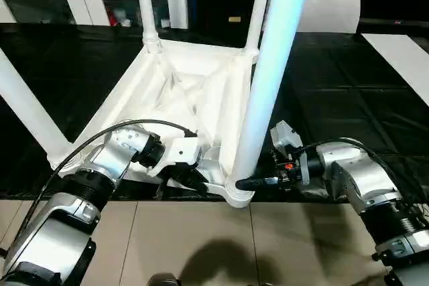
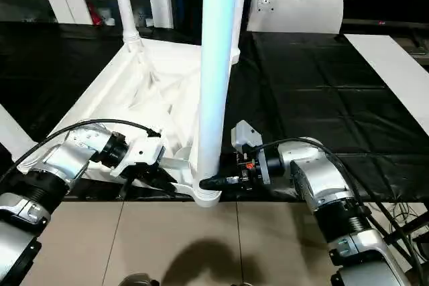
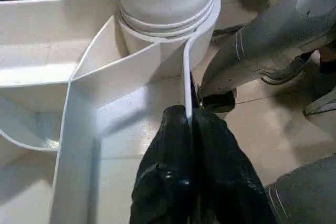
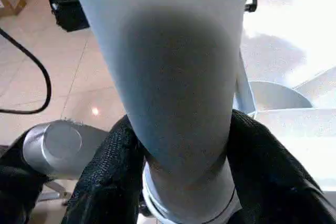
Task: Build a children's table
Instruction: Rotate leg to tighten
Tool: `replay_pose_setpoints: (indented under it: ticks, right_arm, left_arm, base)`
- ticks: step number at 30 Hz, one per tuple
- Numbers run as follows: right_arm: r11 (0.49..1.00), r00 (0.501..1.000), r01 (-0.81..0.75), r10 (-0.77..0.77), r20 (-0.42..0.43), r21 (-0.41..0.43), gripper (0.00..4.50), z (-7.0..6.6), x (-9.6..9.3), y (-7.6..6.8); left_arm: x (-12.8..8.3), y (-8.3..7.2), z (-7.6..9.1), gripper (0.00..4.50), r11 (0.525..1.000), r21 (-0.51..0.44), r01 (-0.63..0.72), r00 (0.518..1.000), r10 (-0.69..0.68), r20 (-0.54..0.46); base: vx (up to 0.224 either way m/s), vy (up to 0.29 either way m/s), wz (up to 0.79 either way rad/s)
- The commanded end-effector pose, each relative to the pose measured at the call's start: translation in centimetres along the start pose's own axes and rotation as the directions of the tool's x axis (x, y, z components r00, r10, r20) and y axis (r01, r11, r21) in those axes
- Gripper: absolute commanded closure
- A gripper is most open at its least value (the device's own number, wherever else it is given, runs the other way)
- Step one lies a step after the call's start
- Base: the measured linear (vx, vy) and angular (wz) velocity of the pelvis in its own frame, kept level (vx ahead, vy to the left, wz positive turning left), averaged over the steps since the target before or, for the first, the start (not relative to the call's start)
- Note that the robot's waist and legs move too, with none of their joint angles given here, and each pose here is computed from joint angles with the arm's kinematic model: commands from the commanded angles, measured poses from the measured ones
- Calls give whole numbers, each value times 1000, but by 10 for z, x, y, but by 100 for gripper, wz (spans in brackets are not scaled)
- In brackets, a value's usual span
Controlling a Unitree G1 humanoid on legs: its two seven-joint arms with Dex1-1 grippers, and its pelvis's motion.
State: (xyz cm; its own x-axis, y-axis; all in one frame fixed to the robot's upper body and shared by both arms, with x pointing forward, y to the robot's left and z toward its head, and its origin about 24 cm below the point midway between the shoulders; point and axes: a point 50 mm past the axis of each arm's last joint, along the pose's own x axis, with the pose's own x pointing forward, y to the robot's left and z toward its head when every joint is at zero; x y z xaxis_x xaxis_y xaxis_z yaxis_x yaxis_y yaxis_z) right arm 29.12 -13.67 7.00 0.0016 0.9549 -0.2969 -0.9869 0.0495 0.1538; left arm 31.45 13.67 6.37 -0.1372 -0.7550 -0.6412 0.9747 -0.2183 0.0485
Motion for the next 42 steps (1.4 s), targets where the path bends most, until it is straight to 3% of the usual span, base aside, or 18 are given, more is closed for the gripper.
replay_pose_setpoints:
  ticks: [1, 5, 11, 13, 17, 19, 20, 22, 23, 25, 28, 35, 37, 40, 42]
  right_arm:
    - [1000, 996, -20, 19, 82, 17, 255, 7, 9, 4]
    - [996, 987, 80, -86, 134, 49, 255, 9, 22, 5]
    - [964, 957, 255, -264, 123, 82, 255, 8, 38, -1]
    - [900, 897, 396, -421, 132, 179, 255, 12, 56, -7]
    - [839, 842, 488, -525, 123, 241, 255, 15, 69, -12]
    - [754, 771, 581, -630, 90, 305, 255, 15, 80, -19]
    - [680, 710, 647, -703, 52, 345, 255, 16, 88, -25]
    - [610, 647, 697, -762, 36, 377, 255, 20, 95, -31]
    - [601, 639, 697, -768, 41, 391, 255, 22, 96, -32]
    - [577, 613, 708, -788, 53, 407, 199, 26, 99, -33]
    - [565, 590, 709, -803, 83, 422, 176, 30, 99, -34]
    - [605, 590, 721, -792, 158, 339, 110, 29, 77, -29]
    - [633, 608, 715, -773, 182, 298, 91, 25, 64, -25]
    - [715, 685, 670, -700, 205, 201, 73, 16, 35, -16]
    - [746, 718, 644, -666, 203, 167, 55, 13, 25, -12]
  left_arm:
    - [8, 3, 6, 450, 1000, 3, -2, 1000, 2, 8]
    - [10, 12, 9, 450, 987, -94, -130, 990, 134, 37]
    - [16, 21, 16, 450, 950, -204, -235, 963, 257, 87]
    - [25, 30, 24, 450, 902, -276, -331, 925, 368, 93]
    - [31, 36, 28, 450, 861, -315, -400, 893, 443, 78]
    - [37, 42, 34, 450, 813, -359, -458, 855, 514, 74]
    - [41, 47, 40, 450, 771, -382, -510, 818, 572, 61]
    - [46, 52, 44, 450, 743, -382, -549, 793, 608, 42]
    - [47, 52, 45, 450, 740, -379, -556, 790, 612, 37]
    - [48, 54, 46, 450, 735, -354, -578, 781, 625, 22]
    - [48, 54, 45, 450, 737, -346, -581, 782, 623, 14]
    - [39, 48, 36, 450, 767, -314, -560, 801, 597, 30]
    - [37, 44, 32, 450, 790, -284, -543, 815, 578, 50]
    - [33, 31, 23, 450, 871, -196, -450, 877, 473, 89]
    - [32, 27, 19, 450, 896, -166, -411, 900, 428, 84]
  base:
    - [0, 0, 0]
    - [0, 0, 0]
    - [0, 0, 0]
    - [0, 0, 0]
    - [0, 0, 0]
    - [0, 0, 0]
    - [0, 0, 0]
    - [0, 0, 0]
    - [0, 0, 0]
    - [0, 0, 0]
    - [0, 0, 0]
    - [0, 0, 0]
    - [0, 0, 0]
    - [0, 0, 0]
    - [0, 0, 0]
